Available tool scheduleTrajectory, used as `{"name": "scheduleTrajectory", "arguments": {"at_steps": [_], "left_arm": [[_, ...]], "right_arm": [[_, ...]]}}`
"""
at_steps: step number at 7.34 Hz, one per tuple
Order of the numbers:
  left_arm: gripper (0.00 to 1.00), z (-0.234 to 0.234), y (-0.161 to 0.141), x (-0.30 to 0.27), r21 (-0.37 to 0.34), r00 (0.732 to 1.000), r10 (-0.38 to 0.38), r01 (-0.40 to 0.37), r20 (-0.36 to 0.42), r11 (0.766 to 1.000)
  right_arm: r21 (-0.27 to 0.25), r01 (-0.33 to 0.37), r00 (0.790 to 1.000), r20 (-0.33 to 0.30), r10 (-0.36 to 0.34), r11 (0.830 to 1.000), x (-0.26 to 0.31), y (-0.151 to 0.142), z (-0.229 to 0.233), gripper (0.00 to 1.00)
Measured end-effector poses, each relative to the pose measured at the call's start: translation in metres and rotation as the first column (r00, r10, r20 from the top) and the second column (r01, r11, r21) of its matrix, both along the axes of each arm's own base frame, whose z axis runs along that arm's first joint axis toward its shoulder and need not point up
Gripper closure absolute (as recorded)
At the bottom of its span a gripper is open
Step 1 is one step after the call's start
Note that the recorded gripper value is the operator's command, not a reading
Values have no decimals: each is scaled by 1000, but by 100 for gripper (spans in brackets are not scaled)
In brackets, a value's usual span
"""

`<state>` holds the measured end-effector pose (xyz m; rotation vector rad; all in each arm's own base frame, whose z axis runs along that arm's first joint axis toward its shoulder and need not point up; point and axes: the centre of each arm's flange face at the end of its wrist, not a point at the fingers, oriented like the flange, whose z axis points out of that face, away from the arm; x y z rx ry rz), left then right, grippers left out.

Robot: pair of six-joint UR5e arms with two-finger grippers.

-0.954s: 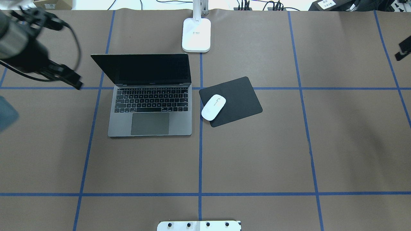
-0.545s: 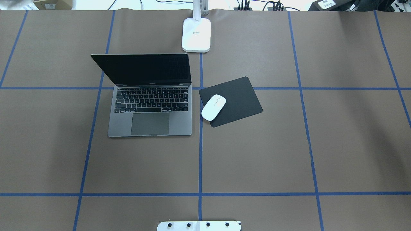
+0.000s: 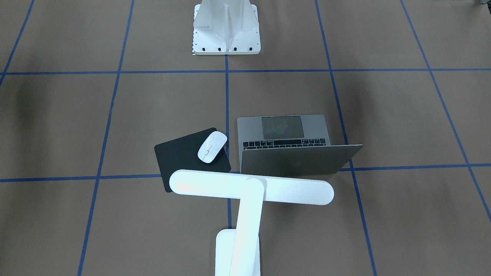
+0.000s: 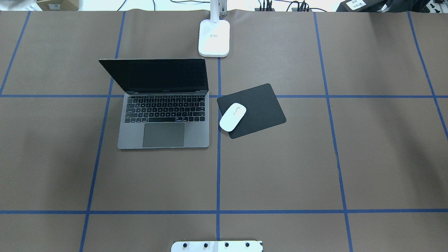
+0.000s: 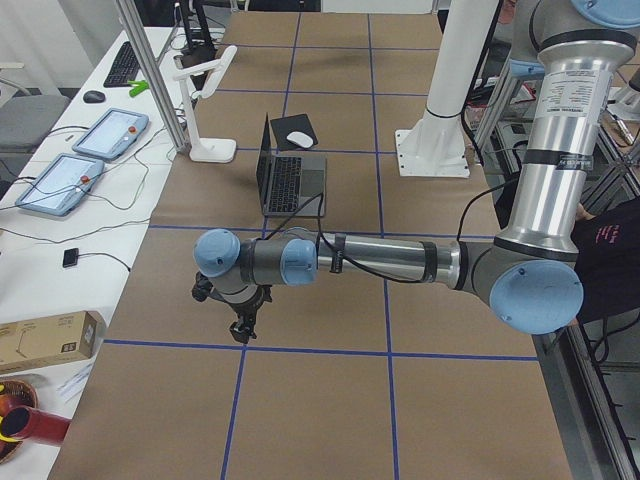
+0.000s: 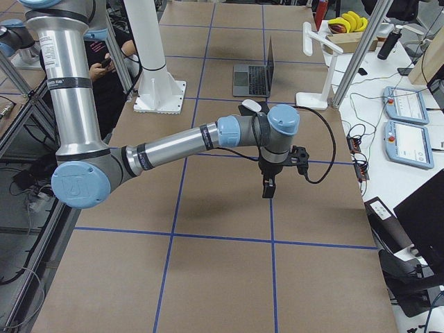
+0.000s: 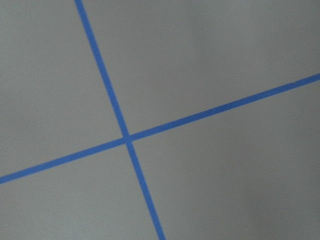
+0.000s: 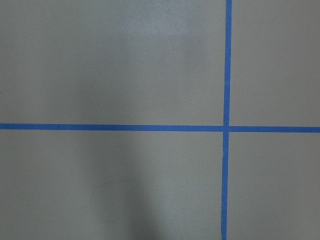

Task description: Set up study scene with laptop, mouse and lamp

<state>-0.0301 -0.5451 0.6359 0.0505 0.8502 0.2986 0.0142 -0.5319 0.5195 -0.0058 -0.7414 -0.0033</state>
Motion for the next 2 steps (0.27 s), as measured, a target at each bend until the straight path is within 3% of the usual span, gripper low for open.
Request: {"name": "scheduleTrajectory", "arguments": {"at_steps": [2], "left_arm": [[0, 7, 6, -1, -10, 1000, -1, 1, 1, 1000]], "right_arm": [[-13, 0, 1000, 1, 0, 1000, 0, 5, 7, 1]]}}
